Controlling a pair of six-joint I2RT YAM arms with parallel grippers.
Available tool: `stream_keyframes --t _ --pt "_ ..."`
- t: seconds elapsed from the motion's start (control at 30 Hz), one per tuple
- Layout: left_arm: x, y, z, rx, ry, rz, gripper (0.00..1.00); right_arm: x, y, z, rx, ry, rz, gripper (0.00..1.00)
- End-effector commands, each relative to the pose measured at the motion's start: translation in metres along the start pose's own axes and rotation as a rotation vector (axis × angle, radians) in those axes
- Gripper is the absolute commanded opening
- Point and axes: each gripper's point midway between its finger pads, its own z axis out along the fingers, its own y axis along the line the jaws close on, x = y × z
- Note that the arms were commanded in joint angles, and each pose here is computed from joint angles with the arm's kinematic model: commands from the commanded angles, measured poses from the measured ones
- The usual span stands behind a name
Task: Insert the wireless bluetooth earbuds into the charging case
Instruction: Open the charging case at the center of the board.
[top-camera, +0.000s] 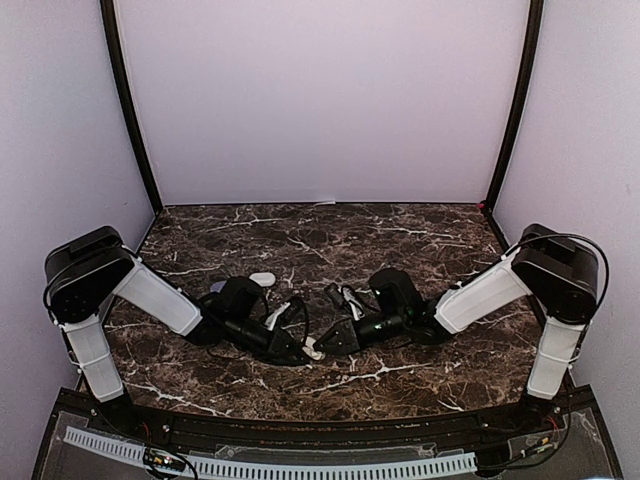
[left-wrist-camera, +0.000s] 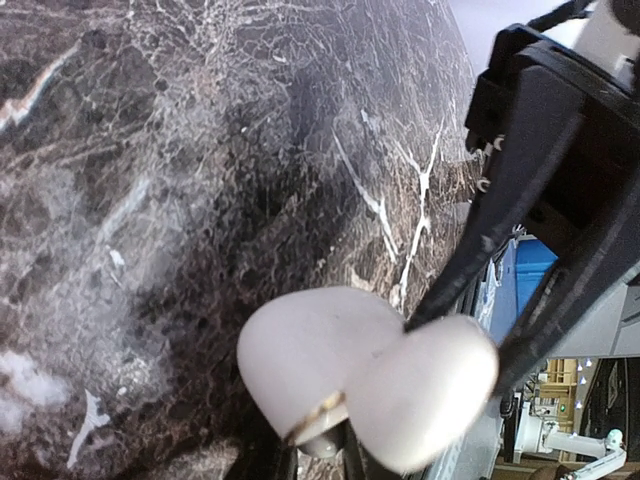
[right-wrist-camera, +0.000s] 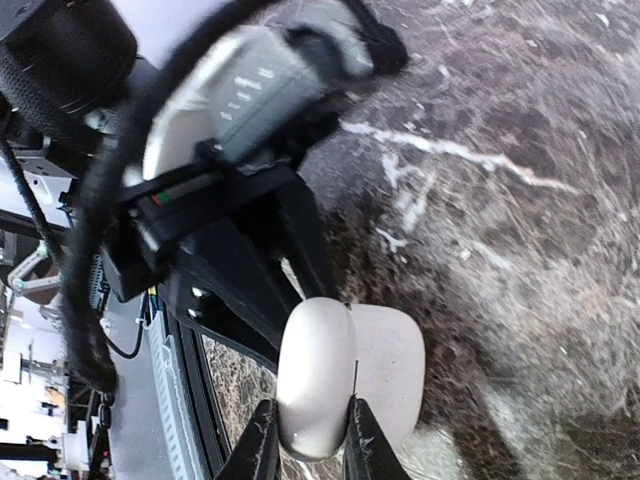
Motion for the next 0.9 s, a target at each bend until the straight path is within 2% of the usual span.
stream_keyframes --t 0.0,0.33,0.53,0.67,0.87 --pt "-0.001 0.011 -0.007 -0.086 -0.024 -0.005 0.17 0.006 0.000 -0.005 -0.087 0.016 0.077 0.16" --pt "-0.002 -0.016 -0.042 -0.108 -0.074 0.057 0.17 0.002 0.001 -0.016 -0.156 -0.002 0.162 0.15" --pt "-0.008 -0.028 -0.049 -0.087 -0.111 0.124 0.17 -0.002 0.004 -0.020 -0.179 -0.007 0.187 0.15" --pt "-0.014 -0.038 -0.053 -0.078 -0.148 0.213 0.16 -0.005 0.006 -0.021 -0.188 -0.009 0.205 0.15" --pt "-0.018 -0.049 -0.059 -0.164 -0.207 0.413 0.16 -0.006 0.009 -0.022 -0.206 -0.003 0.240 0.14"
